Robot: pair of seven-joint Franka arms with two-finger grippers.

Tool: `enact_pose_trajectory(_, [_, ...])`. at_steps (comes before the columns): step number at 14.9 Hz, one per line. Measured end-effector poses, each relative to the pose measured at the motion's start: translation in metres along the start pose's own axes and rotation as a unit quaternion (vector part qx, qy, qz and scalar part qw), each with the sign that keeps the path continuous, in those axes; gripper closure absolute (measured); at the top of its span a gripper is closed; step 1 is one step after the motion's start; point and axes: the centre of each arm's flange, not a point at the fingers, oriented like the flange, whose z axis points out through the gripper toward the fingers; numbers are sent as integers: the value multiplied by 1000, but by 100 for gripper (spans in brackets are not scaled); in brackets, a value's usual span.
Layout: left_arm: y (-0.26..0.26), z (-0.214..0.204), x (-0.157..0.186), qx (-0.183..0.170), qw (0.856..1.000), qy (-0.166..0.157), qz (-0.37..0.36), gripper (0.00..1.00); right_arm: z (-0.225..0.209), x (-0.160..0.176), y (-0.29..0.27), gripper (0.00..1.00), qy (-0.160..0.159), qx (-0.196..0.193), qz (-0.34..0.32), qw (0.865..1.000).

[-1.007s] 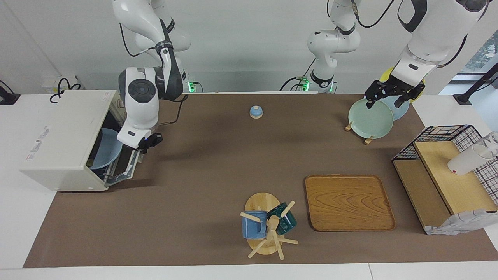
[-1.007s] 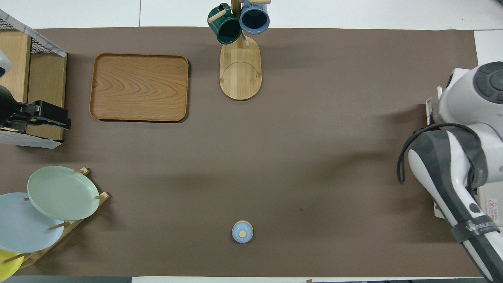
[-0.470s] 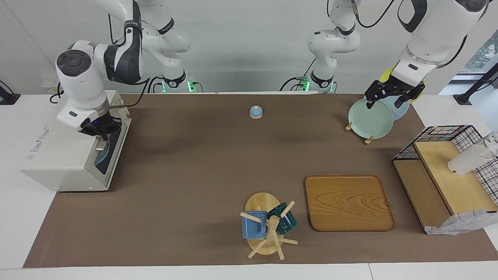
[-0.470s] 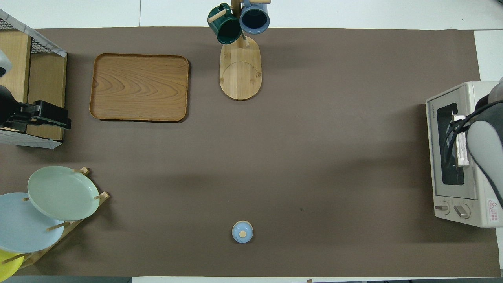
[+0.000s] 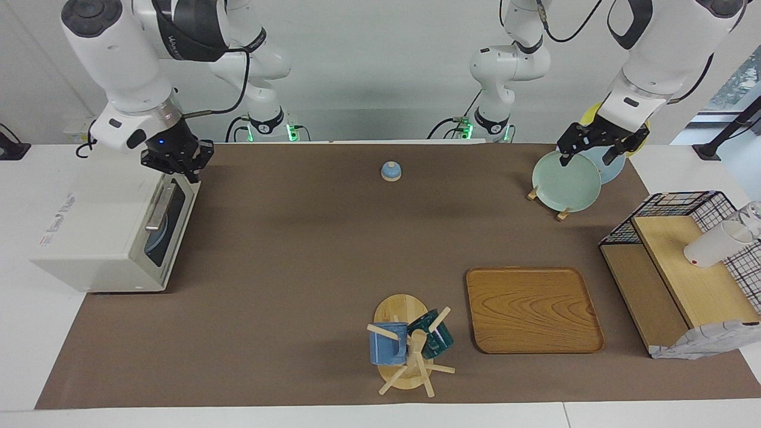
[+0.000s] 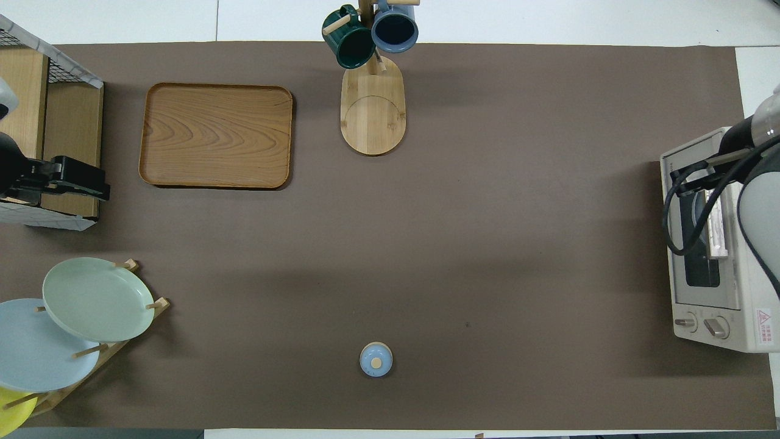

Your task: Put eggplant into oven

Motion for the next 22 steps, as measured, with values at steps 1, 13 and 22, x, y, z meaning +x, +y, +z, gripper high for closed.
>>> enact_pose_trajectory(1, [0,0,0,0,1000,0,0,0,3,2,1,74,-3,1,0,1000])
enact_pose_trajectory(13, [0,0,0,0,1000,0,0,0,-8,-18,-10,0,-11,1,25,1000])
enact_pose_trajectory(22, [0,0,0,0,1000,0,0,0,-9,-19,2,0,-2,1,37,999])
